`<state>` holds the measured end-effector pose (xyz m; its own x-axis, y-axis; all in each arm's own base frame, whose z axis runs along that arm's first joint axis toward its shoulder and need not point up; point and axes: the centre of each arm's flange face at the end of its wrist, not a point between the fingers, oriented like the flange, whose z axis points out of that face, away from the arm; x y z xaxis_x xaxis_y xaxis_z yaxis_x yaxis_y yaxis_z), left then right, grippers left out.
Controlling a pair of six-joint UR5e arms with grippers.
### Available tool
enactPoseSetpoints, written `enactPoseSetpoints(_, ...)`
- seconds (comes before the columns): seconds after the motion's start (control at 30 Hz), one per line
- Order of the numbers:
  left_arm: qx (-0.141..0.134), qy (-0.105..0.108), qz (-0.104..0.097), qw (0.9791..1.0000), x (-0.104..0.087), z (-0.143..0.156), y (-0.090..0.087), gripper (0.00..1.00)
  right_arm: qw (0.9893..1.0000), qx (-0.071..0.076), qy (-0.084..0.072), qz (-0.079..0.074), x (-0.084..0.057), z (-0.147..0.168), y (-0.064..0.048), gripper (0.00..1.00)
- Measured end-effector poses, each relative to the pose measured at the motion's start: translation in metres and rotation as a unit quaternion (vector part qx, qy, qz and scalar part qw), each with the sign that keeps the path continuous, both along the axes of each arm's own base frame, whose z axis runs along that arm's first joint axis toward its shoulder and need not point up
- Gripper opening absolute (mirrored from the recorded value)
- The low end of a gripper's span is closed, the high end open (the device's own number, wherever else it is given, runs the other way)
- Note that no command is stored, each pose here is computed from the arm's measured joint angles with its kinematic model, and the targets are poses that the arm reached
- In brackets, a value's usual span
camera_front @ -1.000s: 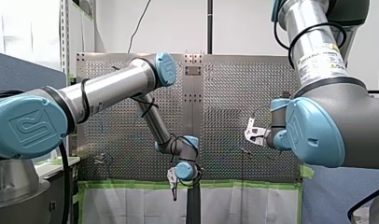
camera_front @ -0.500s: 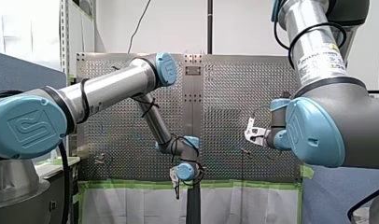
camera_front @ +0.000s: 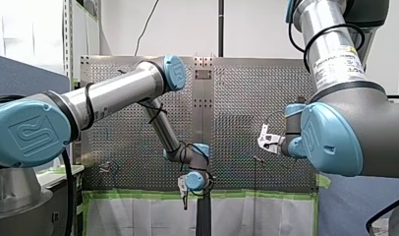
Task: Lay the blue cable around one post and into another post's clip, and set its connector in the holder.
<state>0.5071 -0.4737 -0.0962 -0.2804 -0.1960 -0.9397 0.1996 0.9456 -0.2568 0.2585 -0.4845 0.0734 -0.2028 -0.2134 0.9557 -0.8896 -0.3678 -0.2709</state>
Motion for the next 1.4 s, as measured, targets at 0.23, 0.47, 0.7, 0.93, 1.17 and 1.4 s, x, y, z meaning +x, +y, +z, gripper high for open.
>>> enactPoseSetpoints(0.23, -0.001, -0.002, -0.002, 1.0, 0.0, 0.0, -0.001, 0.2, 1.0, 0.001, 0.0, 0.0, 0.0, 0.0, 0.0, 0.0)
enactPoseSetpoints(0.47, -0.003, -0.002, -0.003, 1.0, -0.001, 0.0, -0.002, 0.05, 1.0, 0.001, 0.0, 0.0, 0.0, 0.0, 0.001, 0.0)
enactPoseSetpoints(0.7, -0.004, -0.001, -0.009, 1.0, -0.001, 0.0, -0.003, 0.02, 1.0, 0.002, 0.0, 0.0, 0.0, 0.0, 0.0, 0.0)
enactPoseSetpoints(0.93, -0.004, -0.001, -0.012, 0.9999, -0.003, 0.0, -0.006, 0.02, 1.0, 0.002, 0.0, 0.0, 0.0, 0.0, 0.0, 0.0)
enactPoseSetpoints(1.17, 0.003, -0.003, -0.026, 0.9996, -0.013, 0.001, -0.016, 0.02, 1.0, 0.004, 0.0, -0.004, -0.002, -0.001, -0.001, 0.0)
enactPoseSetpoints(1.4, 0.026, -0.01, -0.051, 0.9983, -0.032, 0.002, -0.034, 0.02, 0.9996, 0.013, 0.004, -0.025, -0.012, -0.002, -0.003, 0.0)
